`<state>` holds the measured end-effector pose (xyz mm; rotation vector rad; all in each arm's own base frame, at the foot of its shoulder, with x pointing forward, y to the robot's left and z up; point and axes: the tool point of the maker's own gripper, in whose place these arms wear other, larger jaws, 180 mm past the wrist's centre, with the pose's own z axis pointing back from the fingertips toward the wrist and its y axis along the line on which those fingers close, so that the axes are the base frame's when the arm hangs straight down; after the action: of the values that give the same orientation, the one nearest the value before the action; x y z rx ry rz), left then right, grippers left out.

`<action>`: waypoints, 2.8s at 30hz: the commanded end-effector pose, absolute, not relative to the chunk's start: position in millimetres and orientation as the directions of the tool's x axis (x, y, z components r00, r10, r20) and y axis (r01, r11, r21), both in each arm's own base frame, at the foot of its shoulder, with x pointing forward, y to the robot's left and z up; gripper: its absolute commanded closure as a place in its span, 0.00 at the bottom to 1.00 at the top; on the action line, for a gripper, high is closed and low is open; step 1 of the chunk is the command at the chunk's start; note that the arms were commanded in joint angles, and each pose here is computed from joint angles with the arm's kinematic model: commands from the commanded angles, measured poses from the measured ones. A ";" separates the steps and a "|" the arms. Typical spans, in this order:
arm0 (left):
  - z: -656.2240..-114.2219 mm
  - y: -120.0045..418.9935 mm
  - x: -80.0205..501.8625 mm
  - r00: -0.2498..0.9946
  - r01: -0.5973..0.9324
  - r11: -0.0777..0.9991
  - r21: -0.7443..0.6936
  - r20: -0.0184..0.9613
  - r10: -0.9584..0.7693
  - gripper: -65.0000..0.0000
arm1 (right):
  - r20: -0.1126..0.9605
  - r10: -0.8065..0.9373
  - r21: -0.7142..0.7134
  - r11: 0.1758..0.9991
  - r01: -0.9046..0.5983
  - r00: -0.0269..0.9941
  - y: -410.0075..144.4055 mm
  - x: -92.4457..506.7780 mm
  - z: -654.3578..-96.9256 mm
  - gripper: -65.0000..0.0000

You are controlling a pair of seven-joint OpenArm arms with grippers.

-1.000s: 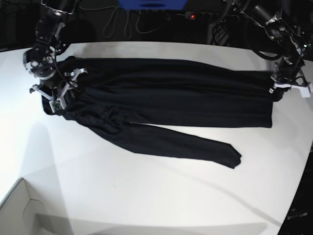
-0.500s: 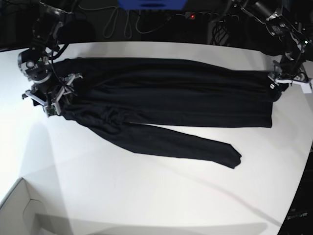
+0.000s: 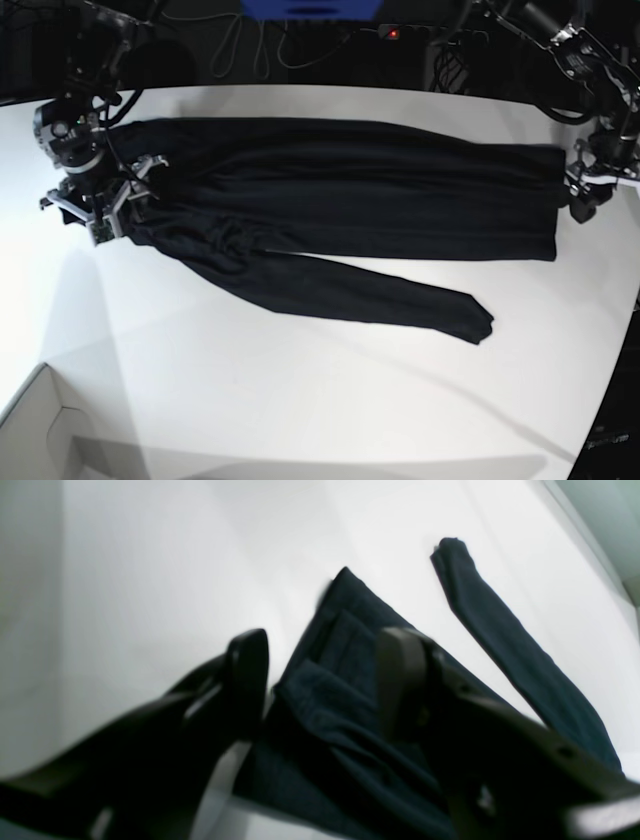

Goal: Layout the t-shirt on the table in an organized manner, then fold the t-shirt properly
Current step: 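Grasp the loose sleeve with the right gripper and lift it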

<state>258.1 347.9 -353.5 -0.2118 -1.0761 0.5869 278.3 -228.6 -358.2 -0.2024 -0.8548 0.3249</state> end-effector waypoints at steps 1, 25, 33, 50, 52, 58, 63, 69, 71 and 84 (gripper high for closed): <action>-330.0 359.8 268.1 0.282 -0.321 0.844 -0.429 0.808 0.518 0.49 | 0.736 0.376 -0.330 0.925 -0.187 0.563 -230.5 287.8 -339.8 0.43; -327.1 373.4 270.3 0.317 -0.345 0.869 -0.355 0.827 0.464 0.49 | 0.729 0.430 -0.115 0.844 -0.524 0.533 -73.9 430.8 -380.8 0.43; -326.3 373.0 271.6 0.315 -0.343 0.869 -0.356 0.828 0.464 0.49 | 0.733 0.405 -0.046 0.831 -0.554 0.546 -53.8 445.3 -388.3 0.43; -332.5 374.4 262.7 0.331 -0.355 0.868 -0.348 0.821 0.465 0.49 | 0.772 0.353 0.015 0.822 -0.569 0.529 -38.7 445.6 -398.7 0.49; -332.8 373.9 262.7 0.331 -0.355 0.867 -0.349 0.820 0.466 0.49 | 0.772 0.353 0.015 0.822 -0.569 0.529 -38.7 445.6 -398.7 0.62; -333.2 373.9 262.1 0.333 -0.356 0.867 -0.348 0.820 0.466 0.49 | 0.765 0.363 0.013 0.817 -0.577 0.531 -35.1 443.8 -400.1 0.97; -333.2 373.7 262.2 0.333 -0.355 0.868 -0.348 0.820 0.465 0.49 | 0.777 0.370 -0.023 0.826 -0.564 0.510 -41.5 449.6 -385.2 1.00; -332.1 372.9 264.4 0.331 -0.351 0.869 -0.349 0.822 0.464 0.49 | 0.813 0.389 -0.123 0.842 -0.525 0.434 -43.2 443.3 -341.0 1.00; -331.3 372.9 265.4 0.328 -0.350 0.869 -0.351 0.823 0.464 0.49 | 0.810 0.402 -0.154 0.849 -0.506 0.428 -50.5 436.2 -333.1 1.00; -325.7 372.8 271.9 0.314 -0.340 0.870 -0.356 0.830 0.462 0.49 | 0.775 0.561 -0.322 0.747 -0.581 0.292 -12.0 334.6 -296.9 1.00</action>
<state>265.0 366.2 -343.5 -0.1343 -1.0726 0.5482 327.6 -17.3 -312.5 0.0097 -0.9605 0.7686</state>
